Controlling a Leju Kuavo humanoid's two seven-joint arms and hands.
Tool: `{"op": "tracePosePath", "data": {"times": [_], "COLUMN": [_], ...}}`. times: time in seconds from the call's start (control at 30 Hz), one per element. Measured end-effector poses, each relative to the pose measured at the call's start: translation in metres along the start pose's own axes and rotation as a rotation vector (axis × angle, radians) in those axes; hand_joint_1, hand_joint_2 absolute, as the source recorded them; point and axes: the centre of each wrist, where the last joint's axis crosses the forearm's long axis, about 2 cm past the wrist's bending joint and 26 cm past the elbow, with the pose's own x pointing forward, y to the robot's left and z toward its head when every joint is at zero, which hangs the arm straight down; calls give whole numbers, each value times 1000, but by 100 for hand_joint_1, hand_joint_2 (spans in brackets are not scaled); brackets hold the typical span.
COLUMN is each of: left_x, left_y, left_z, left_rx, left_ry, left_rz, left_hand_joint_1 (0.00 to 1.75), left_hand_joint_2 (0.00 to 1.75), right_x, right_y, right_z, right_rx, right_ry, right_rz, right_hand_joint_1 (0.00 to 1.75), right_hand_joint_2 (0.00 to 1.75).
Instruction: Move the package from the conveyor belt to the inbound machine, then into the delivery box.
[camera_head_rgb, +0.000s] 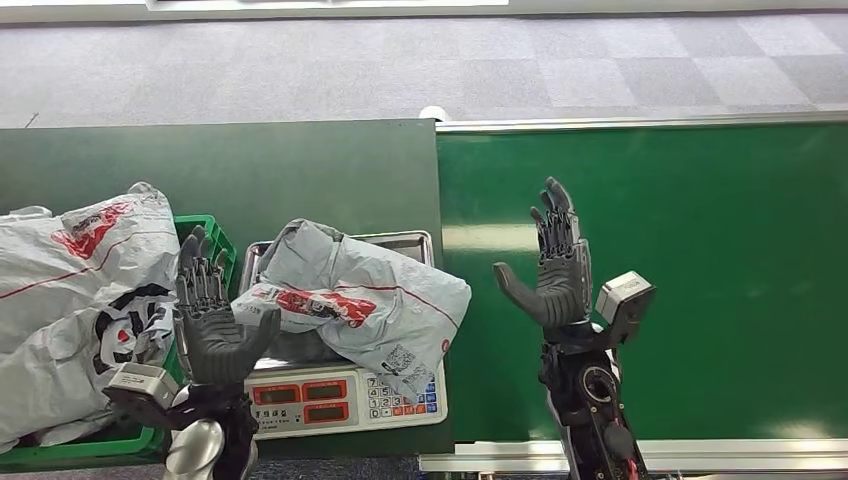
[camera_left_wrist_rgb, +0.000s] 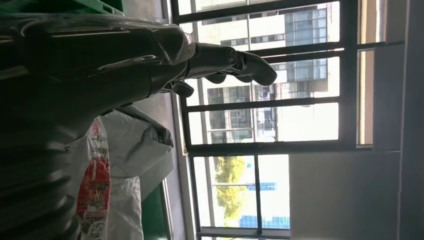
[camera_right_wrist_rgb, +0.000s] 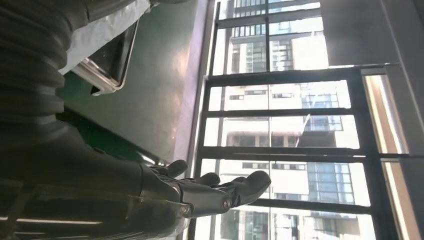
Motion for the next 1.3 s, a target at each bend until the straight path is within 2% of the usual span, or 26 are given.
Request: {"op": "tracePosePath", "data": {"times": [0.23, 0.4, 0.53, 0.6, 0.77, 0.9, 1.13, 1.23, 1.3], "left_x": [-5, -9, -17, -20, -20, -23, -29, -33, -36], "left_y": [-1, -5, -18, -24, -40, -48, -51, -51, -51], "left_z": [4, 7, 10, 8, -5, -9, -7, -5, -4], "left_rx": [-38, -87, -134, -154, -318, -430, -530, -578, -623], "left_ry": [43, 107, 144, 136, 20, 3, 21, 69, 137], "left_rz": [26, 70, 43, -69, -554, -673, -920, -968, -972], "left_hand_joint_1": [0, 0, 0, 0, 0, 0, 0, 0, 0], "left_hand_joint_2": [175, 175, 175, 175, 175, 175, 175, 175, 175], "right_x": [-9, -11, -13, -14, -16, -17, -20, -21, -21], "right_y": [-5, -4, 1, 3, 6, 6, 6, 7, 8], "right_z": [26, 32, 33, 34, 37, 40, 50, 53, 54], "right_rx": [-52, -68, -69, -67, -47, -27, -14, -10, -4], "right_ry": [101, 148, 164, 171, 195, 206, 225, 233, 237], "right_rz": [31, 56, 50, 49, 53, 52, 47, 46, 48], "right_hand_joint_1": [0, 0, 0, 0, 0, 0, 0, 0, 0], "right_hand_joint_2": [175, 175, 175, 175, 175, 175, 175, 175, 175]}}
